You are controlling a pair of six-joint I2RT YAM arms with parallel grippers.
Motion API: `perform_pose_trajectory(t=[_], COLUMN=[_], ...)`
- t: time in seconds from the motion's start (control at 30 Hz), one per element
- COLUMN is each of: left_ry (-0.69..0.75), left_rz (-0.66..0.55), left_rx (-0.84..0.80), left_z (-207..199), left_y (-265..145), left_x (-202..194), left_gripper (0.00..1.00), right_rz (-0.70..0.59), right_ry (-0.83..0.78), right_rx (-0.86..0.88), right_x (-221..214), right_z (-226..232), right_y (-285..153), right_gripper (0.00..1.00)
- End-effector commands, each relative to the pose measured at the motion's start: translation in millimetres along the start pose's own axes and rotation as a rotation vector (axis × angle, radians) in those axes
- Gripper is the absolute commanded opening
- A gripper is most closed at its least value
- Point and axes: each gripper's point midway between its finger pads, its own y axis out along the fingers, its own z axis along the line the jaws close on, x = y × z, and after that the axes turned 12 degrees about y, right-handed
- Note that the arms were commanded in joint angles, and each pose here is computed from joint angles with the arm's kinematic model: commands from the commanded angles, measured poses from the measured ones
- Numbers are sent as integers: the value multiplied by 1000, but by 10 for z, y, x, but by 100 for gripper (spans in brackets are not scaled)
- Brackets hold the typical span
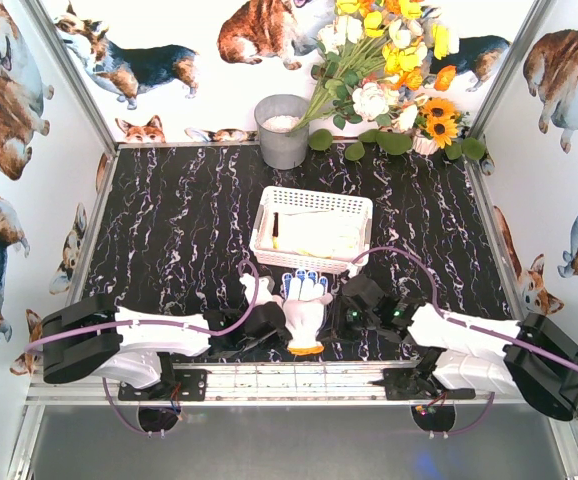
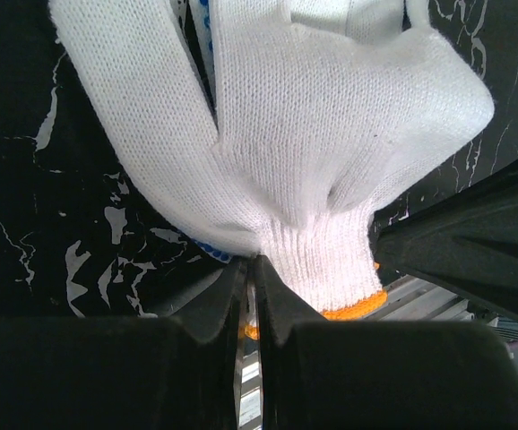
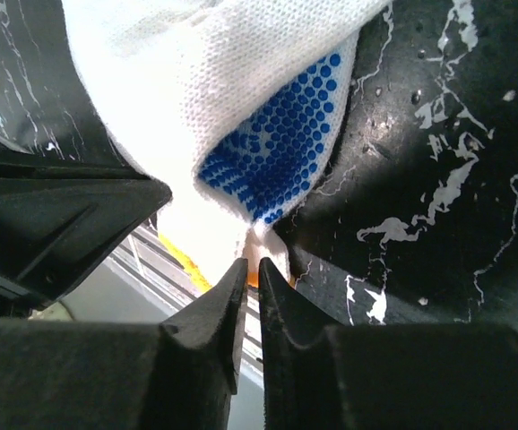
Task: Put the gloves into the storage basket
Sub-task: Pair the glove with the glove.
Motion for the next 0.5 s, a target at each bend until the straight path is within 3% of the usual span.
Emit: perform_pose_trajectory(t=[0.0, 0.23, 0.47], left_ry=[12, 7, 2], left_rz=[10, 17, 20], left_rx=[-16, -16, -18], left_z=[-60, -57, -49], left_y=[9, 12, 3], left_x=[-16, -40, -48], left_gripper=[0, 0, 0], right_rz=[-46, -34, 23], right_ry=[-41, -61, -62], right_rx=[73, 91, 101], right_x=[83, 29, -44], right_z=[268, 248, 258], right_y=[-144, -222, -129], right_gripper=[17, 46, 54])
